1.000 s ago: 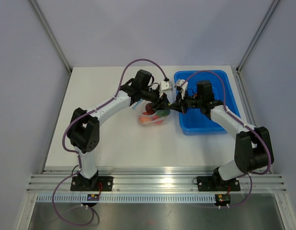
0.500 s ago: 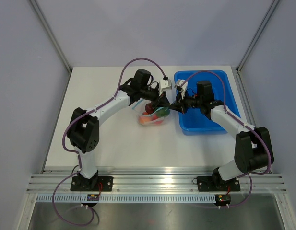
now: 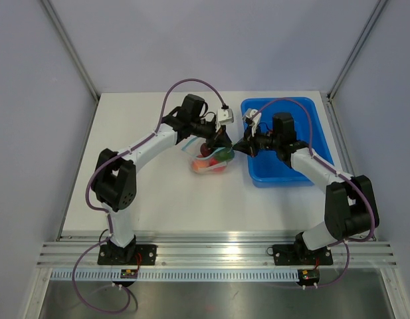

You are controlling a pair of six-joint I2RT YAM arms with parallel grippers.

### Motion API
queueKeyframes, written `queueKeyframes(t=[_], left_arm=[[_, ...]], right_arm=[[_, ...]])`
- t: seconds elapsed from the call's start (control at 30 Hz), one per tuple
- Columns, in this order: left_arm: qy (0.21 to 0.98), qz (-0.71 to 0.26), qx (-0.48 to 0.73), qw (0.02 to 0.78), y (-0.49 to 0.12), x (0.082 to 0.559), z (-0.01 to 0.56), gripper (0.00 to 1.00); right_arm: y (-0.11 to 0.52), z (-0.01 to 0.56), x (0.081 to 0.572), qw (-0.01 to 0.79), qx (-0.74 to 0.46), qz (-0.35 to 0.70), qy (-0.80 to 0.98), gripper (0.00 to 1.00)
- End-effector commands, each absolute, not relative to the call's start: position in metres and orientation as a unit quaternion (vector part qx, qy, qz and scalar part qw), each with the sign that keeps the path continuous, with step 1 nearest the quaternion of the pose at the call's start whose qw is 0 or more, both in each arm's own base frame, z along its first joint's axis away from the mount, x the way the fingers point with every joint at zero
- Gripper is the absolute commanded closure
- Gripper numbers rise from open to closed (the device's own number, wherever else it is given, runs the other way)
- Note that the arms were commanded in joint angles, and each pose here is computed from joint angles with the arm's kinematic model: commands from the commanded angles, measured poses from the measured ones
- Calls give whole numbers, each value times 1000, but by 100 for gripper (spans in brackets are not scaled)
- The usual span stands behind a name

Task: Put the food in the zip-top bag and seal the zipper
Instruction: Zip the zipper food storage bag at the center of the board.

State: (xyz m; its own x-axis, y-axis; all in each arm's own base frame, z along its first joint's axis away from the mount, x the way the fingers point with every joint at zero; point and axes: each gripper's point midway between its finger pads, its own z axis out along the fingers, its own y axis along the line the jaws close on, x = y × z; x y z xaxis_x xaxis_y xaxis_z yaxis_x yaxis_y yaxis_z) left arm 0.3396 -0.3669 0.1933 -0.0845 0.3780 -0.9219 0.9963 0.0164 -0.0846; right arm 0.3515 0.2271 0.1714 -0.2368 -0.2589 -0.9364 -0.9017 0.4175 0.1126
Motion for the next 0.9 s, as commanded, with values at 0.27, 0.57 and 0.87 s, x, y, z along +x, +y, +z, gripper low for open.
queueKeyframes(t=[0.27, 0.57, 0.87], left_arm=[[649, -409, 546, 338, -329, 334, 180, 100], [699, -372, 493, 361, -271, 348, 178, 100], [728, -342, 458, 378, -239, 345, 175, 100]], right_arm=[[192, 211, 402, 582, -306, 248, 712, 100], [183, 208, 408, 569, -274, 233, 739, 100], [179, 197, 413, 563, -250, 226, 755, 100]])
